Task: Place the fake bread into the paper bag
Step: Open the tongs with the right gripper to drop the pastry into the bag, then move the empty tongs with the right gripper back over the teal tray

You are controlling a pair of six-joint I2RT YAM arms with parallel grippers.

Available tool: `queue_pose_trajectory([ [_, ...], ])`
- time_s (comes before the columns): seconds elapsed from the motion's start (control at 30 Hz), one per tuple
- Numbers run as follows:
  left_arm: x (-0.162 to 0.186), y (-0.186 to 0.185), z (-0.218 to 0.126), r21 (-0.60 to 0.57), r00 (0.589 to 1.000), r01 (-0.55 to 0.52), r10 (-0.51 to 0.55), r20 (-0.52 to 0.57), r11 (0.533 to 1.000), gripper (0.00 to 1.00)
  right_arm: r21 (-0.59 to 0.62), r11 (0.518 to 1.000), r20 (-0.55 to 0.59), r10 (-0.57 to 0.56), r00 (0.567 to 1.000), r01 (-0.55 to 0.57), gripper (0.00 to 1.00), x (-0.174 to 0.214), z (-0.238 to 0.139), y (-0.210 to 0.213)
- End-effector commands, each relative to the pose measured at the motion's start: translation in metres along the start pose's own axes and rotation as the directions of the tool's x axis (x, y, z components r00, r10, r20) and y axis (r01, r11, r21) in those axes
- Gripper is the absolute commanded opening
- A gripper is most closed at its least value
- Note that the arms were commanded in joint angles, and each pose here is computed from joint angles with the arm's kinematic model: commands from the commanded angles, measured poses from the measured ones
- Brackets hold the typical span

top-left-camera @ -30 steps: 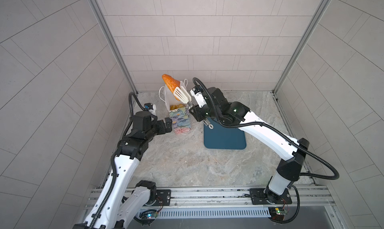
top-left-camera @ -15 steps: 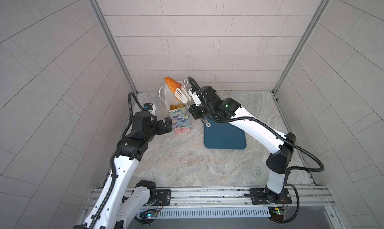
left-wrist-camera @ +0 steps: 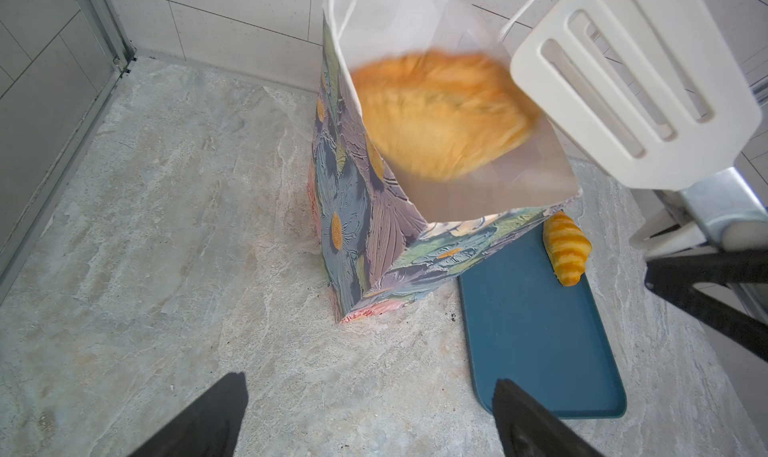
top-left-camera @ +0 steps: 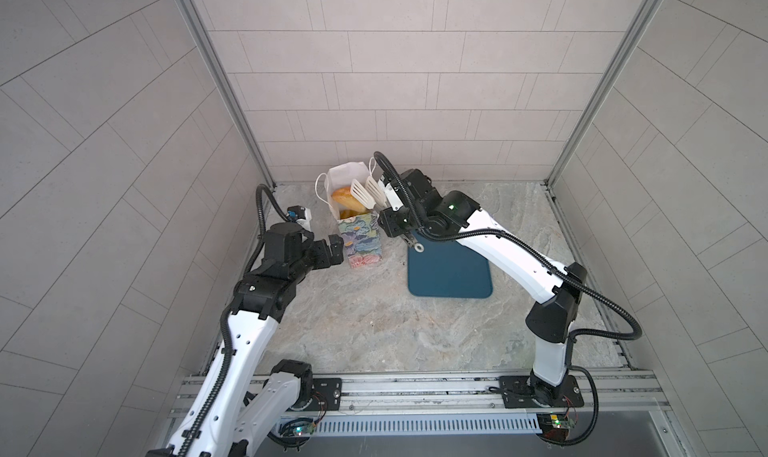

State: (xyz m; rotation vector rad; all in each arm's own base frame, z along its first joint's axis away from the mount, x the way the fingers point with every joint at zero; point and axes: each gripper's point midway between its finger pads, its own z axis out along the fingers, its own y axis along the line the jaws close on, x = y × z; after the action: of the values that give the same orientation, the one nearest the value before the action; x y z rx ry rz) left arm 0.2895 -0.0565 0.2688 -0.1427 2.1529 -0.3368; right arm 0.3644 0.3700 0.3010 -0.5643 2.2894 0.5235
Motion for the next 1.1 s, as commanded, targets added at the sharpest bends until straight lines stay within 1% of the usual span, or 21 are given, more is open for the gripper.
queue_pose_trajectory([
  [0.0, -0.010, -0.001, -0.008, -0.002, 0.999, -0.006, 0.006, 0.034, 1.000, 1.00, 0.000, 1.000, 0.053, -0.002, 0.999, 0.002, 0.47, -0.016, -0.016, 0.001],
  [0.27, -0.011, -0.001, -0.011, -0.003, 0.999, -0.005, 0.005, 0.042, 1.000, 1.00, -0.008, 1.000, 0.083, -0.029, 0.996, 0.029, 0.50, -0.022, -0.035, 0.003],
  [0.43, -0.012, -0.001, -0.013, -0.006, 0.999, -0.004, 0.004, 0.049, 1.000, 1.00, -0.001, 0.997, 0.111, -0.075, 0.991, 0.076, 0.50, -0.026, -0.056, 0.002],
  [0.57, -0.013, -0.001, -0.014, -0.004, 0.999, -0.002, 0.002, 0.051, 1.000, 1.00, 0.024, 0.993, 0.111, -0.114, 0.987, 0.112, 0.51, -0.024, -0.069, -0.003],
  [0.73, -0.015, -0.003, -0.015, 0.003, 0.998, -0.002, 0.002, 0.055, 1.000, 1.00, 0.126, 0.984, 0.127, -0.144, 0.981, 0.128, 0.51, -0.018, -0.089, -0.024],
  [0.87, -0.014, -0.005, -0.014, 0.007, 0.999, -0.004, 0.003, 0.054, 1.000, 1.00, 0.217, 0.966, 0.153, -0.173, 0.973, 0.138, 0.52, -0.009, -0.103, -0.045],
  [1.07, -0.015, -0.011, -0.012, 0.021, 0.998, -0.004, 0.002, 0.057, 1.000, 1.00, 0.364, 0.922, 0.086, -0.175, 0.981, 0.133, 0.53, 0.015, -0.118, -0.087],
])
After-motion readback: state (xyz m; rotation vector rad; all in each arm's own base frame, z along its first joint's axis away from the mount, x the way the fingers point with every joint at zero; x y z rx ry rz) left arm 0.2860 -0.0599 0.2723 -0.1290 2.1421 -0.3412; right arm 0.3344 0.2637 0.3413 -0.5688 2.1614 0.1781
